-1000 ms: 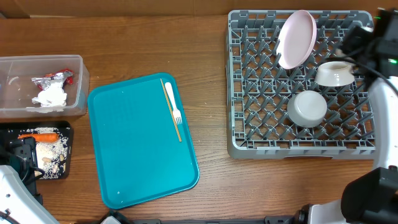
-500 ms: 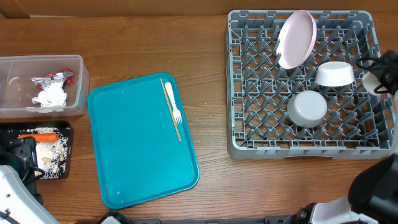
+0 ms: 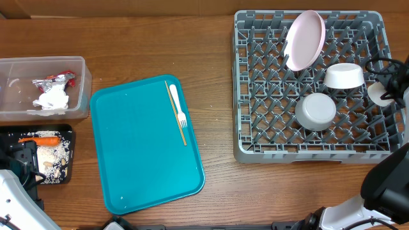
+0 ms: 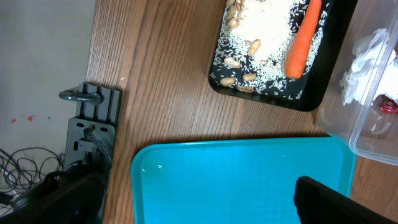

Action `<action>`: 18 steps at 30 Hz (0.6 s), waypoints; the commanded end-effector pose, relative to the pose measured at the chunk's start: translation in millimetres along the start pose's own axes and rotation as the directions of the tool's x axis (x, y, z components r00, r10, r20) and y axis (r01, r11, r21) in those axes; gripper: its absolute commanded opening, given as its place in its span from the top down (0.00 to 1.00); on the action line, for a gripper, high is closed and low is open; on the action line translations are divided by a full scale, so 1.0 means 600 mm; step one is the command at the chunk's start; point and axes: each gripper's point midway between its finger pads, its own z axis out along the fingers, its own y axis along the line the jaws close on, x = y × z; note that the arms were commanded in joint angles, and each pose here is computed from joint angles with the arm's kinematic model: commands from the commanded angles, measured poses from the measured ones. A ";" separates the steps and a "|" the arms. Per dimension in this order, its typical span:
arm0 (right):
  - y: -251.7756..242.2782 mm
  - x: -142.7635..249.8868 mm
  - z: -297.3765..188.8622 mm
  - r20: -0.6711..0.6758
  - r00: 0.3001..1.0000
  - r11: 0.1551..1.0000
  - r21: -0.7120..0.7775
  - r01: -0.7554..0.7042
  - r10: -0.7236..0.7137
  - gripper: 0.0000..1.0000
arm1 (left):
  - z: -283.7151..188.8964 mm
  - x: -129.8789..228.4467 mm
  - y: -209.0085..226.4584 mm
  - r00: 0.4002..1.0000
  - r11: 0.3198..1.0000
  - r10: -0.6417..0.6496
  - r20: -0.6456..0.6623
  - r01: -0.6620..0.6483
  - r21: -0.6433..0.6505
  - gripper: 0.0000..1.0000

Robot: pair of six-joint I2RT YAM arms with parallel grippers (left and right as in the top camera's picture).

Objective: Sort waste into correct bins and load items into the dishwasher rack
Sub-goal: 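Lower the cup into the rack's right side and open the gripper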

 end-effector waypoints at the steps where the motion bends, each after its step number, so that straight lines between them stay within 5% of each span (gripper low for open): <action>1: 0.004 -0.009 -0.006 0.014 1.000 1.000 -0.008 -0.001 0.001 0.05 | -0.006 -0.004 -0.002 1.000 1.000 -0.024 0.007 0.023 0.013 0.00; 18: 0.036 -0.047 -0.111 0.114 0.993 0.985 -0.174 -0.009 0.030 0.00 | -0.006 -0.004 -0.002 1.000 1.000 -0.024 0.007 0.023 0.013 0.00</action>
